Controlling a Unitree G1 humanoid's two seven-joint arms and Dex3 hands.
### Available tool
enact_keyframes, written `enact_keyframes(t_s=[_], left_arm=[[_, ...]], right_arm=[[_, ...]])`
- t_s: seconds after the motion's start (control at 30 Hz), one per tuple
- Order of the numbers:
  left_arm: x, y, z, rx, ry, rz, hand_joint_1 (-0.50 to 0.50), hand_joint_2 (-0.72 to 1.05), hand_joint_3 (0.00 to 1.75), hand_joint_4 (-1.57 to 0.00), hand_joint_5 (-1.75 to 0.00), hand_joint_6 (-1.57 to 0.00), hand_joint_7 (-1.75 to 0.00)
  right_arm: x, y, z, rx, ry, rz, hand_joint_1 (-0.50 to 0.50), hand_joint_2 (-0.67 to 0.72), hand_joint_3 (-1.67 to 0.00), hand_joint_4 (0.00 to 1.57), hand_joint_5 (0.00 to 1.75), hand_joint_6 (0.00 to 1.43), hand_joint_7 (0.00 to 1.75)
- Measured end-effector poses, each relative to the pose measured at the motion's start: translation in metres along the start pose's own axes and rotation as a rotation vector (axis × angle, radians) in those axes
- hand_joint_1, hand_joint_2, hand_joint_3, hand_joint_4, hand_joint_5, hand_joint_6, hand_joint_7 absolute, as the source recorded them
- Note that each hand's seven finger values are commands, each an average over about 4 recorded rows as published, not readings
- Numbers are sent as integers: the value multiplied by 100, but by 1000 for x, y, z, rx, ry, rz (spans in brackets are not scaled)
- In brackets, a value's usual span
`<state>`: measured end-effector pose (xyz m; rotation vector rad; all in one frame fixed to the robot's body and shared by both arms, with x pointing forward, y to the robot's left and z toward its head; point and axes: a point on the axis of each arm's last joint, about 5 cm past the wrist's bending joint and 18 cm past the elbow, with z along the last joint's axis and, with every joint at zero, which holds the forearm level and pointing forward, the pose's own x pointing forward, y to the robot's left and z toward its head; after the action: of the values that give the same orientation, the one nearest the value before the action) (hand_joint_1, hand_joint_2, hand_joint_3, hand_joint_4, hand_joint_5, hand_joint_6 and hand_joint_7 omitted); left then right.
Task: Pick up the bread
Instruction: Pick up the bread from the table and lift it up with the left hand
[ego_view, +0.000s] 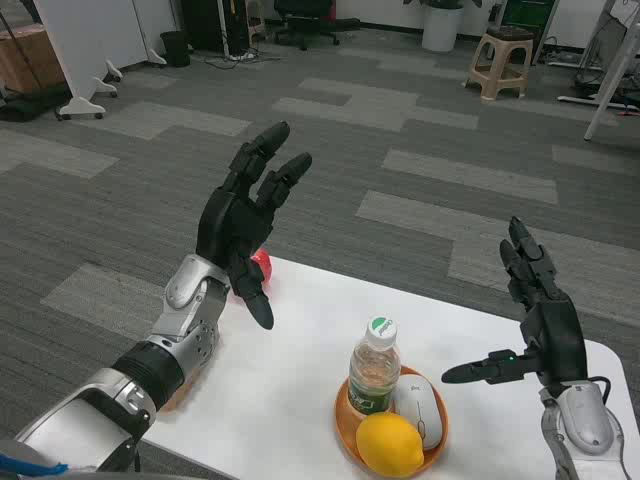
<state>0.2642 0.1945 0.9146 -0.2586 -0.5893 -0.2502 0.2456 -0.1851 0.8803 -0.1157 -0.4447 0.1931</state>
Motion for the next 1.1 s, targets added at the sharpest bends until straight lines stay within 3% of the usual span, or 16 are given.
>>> enact_keyframes(t_s=[0.17, 0.23, 0.77, 1.1], left_arm=[[17, -15, -7, 6, 41, -64, 43, -70, 9, 0, -51, -3, -42], [19, -16, -7, 6, 37, -69, 43, -68, 9, 0, -51, -3, -42], [17, -14, -9, 12, 57, -66, 41, -64, 9, 0, -51, -5, -42], [4, -6, -17, 51, 161, -73, 38, -68, 9, 0, -51, -5, -42]], right_arm=[[13, 14, 17, 62, -160, -20, -21, 3, 0, 0, 0, 0, 0], [14, 15, 18, 65, -169, -22, -21, 3, 0, 0, 0, 0, 0], [10, 9, 16, 46, -153, -24, -21, 3, 0, 0, 0, 0, 0], [-10, 0, 6, 17, -62, -32, -21, -3, 0, 0, 0, 0, 0]])
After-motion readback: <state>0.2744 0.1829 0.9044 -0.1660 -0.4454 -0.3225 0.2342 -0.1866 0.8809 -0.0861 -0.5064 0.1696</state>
